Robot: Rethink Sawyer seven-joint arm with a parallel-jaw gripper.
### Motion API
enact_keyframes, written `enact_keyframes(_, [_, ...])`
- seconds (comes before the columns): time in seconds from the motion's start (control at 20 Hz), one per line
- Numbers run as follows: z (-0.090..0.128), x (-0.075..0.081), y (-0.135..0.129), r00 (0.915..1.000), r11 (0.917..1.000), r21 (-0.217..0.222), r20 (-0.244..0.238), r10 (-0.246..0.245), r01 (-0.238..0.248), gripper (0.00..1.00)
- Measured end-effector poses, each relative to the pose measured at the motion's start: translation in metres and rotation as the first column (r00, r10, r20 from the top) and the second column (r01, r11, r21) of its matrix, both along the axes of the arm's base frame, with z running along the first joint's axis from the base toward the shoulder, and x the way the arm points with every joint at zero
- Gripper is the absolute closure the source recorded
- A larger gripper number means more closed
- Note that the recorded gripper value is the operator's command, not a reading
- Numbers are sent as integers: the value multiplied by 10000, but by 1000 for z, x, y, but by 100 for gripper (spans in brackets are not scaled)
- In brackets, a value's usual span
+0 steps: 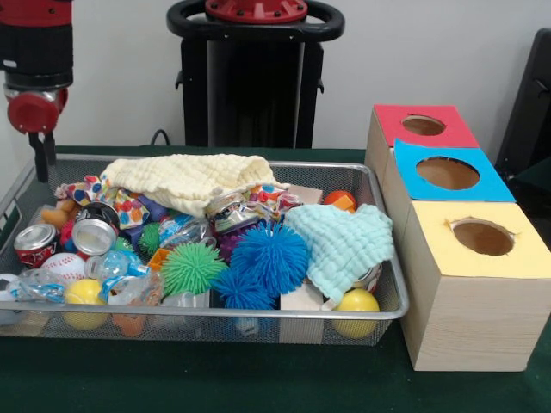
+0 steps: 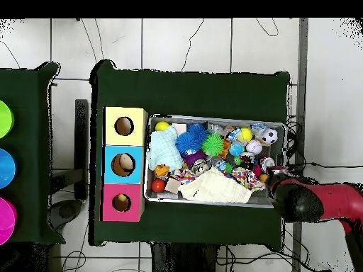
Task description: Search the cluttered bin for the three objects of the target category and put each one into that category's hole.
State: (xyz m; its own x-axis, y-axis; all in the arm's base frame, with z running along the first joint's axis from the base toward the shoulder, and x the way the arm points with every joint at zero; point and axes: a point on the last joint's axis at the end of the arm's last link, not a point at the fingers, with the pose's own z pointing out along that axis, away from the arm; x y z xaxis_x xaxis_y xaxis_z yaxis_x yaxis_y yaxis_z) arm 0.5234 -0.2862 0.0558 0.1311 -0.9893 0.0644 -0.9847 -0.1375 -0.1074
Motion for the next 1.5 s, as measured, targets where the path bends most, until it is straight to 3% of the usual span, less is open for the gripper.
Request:
enact_keyframes(0.45, [-26,5,8,9998,9982,579,-50,-173,175,0])
enact_keyframes(1.15, [-27,2,-19,9980,9970,472,78,-620,616,0])
enact_keyframes(1.5, [-48,-1,-15,9994,9984,451,38,-340,338,0])
